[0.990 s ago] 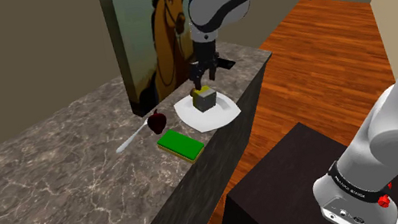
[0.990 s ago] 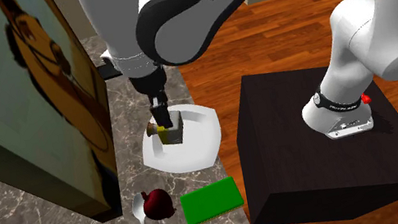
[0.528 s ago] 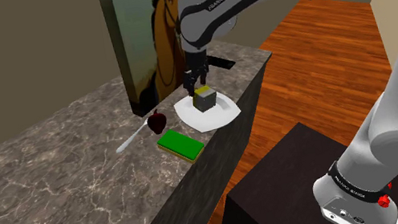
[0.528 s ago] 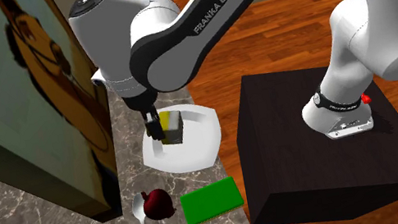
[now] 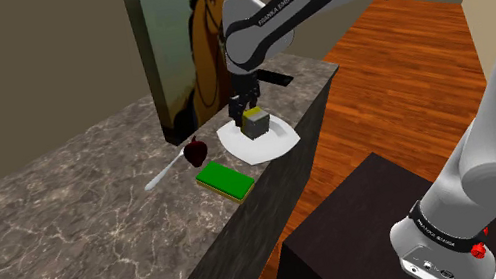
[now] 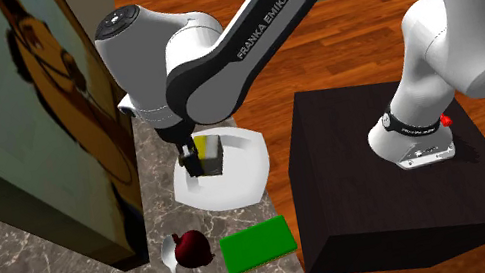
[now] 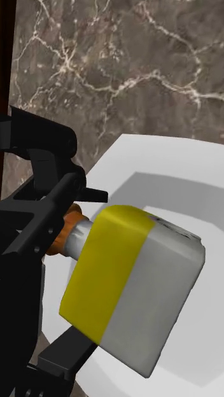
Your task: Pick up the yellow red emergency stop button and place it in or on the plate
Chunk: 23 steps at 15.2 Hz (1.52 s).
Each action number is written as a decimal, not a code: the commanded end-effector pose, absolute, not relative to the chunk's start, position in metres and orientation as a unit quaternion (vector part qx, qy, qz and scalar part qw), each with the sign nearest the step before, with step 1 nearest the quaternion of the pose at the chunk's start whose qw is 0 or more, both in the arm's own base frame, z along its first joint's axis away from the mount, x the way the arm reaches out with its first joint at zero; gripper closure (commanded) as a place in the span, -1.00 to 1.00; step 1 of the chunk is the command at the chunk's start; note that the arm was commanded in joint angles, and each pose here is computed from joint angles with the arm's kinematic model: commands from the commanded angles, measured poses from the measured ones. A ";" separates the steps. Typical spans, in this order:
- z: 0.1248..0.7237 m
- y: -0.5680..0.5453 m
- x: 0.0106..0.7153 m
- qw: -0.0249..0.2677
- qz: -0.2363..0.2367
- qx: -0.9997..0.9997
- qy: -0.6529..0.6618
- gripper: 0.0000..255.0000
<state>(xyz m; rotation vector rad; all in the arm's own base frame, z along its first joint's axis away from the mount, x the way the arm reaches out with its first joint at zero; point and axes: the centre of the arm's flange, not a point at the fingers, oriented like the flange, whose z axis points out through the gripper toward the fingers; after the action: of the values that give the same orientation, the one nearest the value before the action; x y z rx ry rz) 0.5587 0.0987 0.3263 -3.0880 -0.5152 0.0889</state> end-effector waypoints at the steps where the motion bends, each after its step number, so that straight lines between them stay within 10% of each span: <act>1: 0.326 0.099 0.559 0.005 0.028 -0.986 -0.165 -1.00; 3: 0.326 0.099 0.559 0.005 0.028 -0.986 -0.165 -1.00; 4: 0.326 0.099 0.559 0.005 0.028 -0.986 -0.165 1.00; 23: 0.379 0.099 0.559 0.005 0.028 -0.986 -0.165 1.00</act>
<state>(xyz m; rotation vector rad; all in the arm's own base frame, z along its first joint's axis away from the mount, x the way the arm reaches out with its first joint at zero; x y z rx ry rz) 0.5594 0.1008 0.3736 -3.0881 -0.5151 0.0884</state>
